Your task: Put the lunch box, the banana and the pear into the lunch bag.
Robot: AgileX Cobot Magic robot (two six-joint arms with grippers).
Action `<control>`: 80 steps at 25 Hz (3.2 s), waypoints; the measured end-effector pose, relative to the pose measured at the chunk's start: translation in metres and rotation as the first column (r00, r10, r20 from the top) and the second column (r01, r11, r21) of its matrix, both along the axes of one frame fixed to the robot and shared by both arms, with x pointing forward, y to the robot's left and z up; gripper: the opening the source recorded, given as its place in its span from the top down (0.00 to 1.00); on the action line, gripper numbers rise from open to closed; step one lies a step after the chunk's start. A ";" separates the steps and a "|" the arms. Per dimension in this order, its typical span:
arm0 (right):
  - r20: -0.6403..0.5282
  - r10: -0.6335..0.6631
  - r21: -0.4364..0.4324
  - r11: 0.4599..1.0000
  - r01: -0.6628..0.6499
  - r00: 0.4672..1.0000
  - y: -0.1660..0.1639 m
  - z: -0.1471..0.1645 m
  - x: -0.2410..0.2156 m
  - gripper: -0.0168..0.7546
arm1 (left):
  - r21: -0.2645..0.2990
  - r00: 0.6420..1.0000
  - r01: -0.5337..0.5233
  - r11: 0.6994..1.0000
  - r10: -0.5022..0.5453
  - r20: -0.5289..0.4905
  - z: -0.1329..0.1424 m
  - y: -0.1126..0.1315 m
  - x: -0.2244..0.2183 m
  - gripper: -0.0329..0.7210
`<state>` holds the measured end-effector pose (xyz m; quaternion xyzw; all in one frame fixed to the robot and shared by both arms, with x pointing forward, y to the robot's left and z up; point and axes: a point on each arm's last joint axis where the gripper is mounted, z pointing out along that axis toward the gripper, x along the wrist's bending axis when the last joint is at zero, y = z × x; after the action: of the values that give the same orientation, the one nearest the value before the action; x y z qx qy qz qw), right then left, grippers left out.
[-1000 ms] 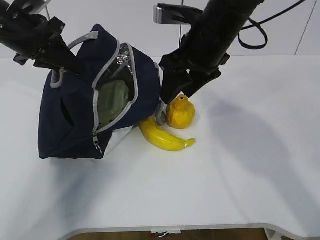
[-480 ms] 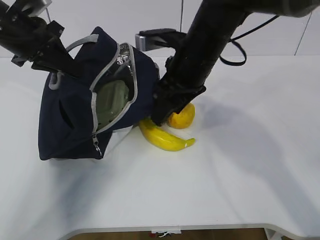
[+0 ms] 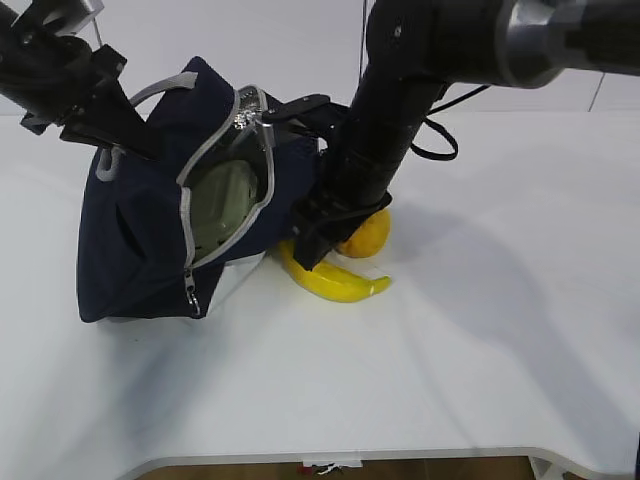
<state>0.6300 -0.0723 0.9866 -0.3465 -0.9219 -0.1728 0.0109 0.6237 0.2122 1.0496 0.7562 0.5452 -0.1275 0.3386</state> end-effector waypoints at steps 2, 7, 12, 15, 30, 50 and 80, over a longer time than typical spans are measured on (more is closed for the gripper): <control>-0.010 0.000 -0.008 1.000 0.000 1.000 0.000 -0.006 0.001 0.29 | 0.000 1.000 0.000 1.000 0.000 0.000 0.000 0.000 0.000 0.95; -0.035 0.002 -0.034 0.999 -0.003 0.999 0.001 -0.024 0.005 0.29 | 0.000 1.000 0.001 1.000 -0.001 -0.001 0.000 0.000 0.000 0.95; -0.052 0.006 -0.055 0.998 -0.009 0.999 0.001 -0.037 0.006 0.29 | 0.000 1.000 0.003 1.000 -0.003 -0.003 0.000 0.000 0.000 0.95; -0.054 0.007 -0.058 0.998 -0.010 0.999 0.001 -0.038 0.007 0.30 | 0.000 1.000 0.003 1.000 -0.003 -0.003 0.000 0.000 0.000 0.95; -0.114 -0.001 -0.085 0.996 -0.009 0.993 0.000 -0.052 0.005 0.57 | 0.000 1.000 0.003 1.000 -0.003 -0.003 0.000 0.000 0.000 0.96; -0.186 -0.189 -0.107 0.979 0.171 0.964 0.001 -0.025 0.003 0.59 | 0.000 1.000 0.003 1.000 -0.003 -0.003 0.000 0.000 0.000 0.96; 0.217 -0.295 -0.037 0.950 0.310 0.931 -0.038 0.133 -0.024 0.60 | 0.003 1.000 -0.015 1.000 0.015 0.003 0.000 0.005 0.001 0.96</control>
<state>0.6057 -0.1098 1.1200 -0.4645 -0.8591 -0.1752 -0.1248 0.6251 0.2176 1.0494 0.7529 0.5505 -0.1230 0.3391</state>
